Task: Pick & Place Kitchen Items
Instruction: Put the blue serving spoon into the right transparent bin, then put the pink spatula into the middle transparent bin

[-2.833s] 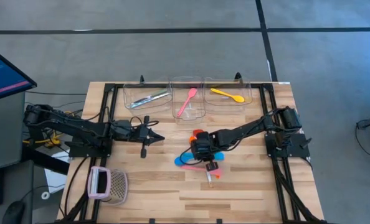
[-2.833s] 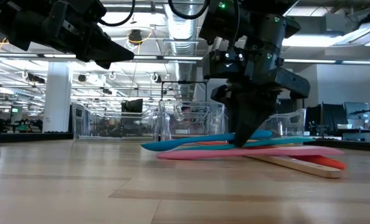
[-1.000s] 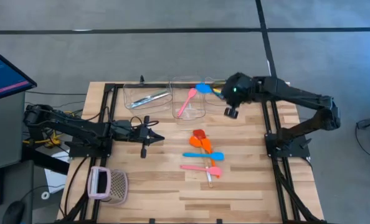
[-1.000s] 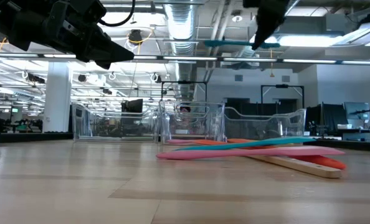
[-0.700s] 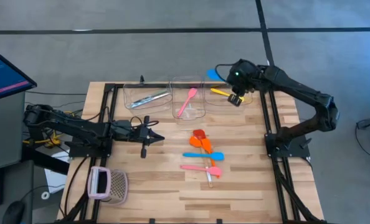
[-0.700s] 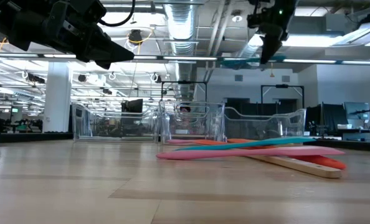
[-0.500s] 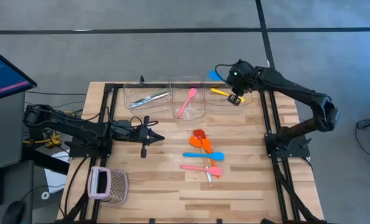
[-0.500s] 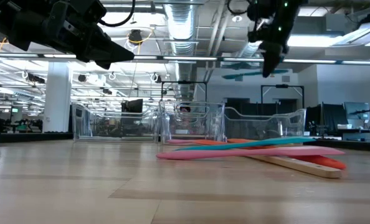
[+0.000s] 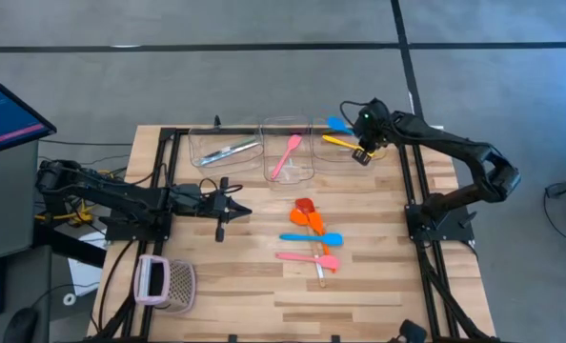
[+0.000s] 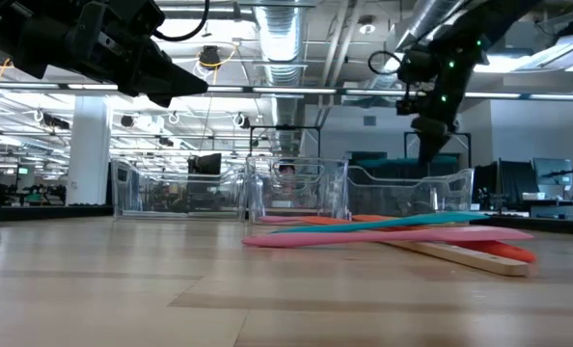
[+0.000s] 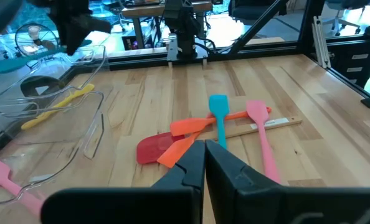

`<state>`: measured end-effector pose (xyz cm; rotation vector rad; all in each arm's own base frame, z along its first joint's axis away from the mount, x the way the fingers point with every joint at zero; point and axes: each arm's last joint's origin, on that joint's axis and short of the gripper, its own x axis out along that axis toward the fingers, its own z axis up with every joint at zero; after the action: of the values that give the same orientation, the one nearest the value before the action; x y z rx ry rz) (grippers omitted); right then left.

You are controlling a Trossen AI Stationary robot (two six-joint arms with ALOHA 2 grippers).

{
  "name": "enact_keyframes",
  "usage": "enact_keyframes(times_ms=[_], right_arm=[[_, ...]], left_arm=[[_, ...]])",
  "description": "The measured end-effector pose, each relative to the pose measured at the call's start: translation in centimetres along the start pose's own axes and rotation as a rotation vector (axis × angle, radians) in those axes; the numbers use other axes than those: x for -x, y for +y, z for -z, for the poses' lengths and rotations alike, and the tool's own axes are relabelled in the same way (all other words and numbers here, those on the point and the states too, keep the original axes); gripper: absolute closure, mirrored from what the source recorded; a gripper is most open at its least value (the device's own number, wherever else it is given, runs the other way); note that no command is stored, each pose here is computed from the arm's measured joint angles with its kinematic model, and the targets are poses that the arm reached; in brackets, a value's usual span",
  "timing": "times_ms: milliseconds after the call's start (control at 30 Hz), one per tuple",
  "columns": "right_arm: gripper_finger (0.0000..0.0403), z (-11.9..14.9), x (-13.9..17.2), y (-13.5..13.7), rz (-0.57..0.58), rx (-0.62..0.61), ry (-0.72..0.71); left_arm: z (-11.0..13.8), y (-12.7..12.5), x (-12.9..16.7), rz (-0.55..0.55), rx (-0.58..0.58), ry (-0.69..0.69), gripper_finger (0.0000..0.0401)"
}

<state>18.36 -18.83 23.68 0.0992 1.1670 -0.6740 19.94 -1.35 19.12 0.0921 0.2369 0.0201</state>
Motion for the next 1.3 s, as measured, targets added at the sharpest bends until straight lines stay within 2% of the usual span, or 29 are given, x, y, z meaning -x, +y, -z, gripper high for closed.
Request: enact_keyframes(times_ms=[167, 300, 567, 767, 933, 1100, 1300], right_arm=[[0.0346, 0.4, -1.5, -0.4, -0.043, -0.032, -0.034], [0.0346, 0.1, -3.1, -0.2, -0.054, -0.003, -0.035], [0.0346, 0.5, -7.1, 0.6, -0.097, 0.028, 0.092], [0.0335, 0.8, -8.6, 0.9, -0.103, 0.031, 0.147], [0.0277, 0.8, -8.7, 0.8, -0.077, 0.041, 0.156], [0.0226, -0.2, -7.4, 0.5, -0.023, 0.056, 0.128], [0.0200, -2.5, -4.3, 0.3, -0.015, 0.072, 0.064]], left_arm=[[0.0, 0.0, 0.0, 0.001, 0.000, 0.000, 0.0399], [0.0, 0.0, 0.0, 0.003, 0.000, 0.000, 0.0399], [0.0, 0.0, 0.0, 0.004, -0.001, -0.001, 0.0399], [0.0, 0.0, 0.0, 0.003, -0.001, -0.001, 0.0399], [0.0, 0.0, 0.0, 0.003, -0.001, -0.001, 0.0399], [0.0, 0.0, 0.0, 0.002, -0.001, 0.000, 0.0399], [0.0, 0.0, 0.0, -0.001, -0.001, 0.000, 0.0399]])
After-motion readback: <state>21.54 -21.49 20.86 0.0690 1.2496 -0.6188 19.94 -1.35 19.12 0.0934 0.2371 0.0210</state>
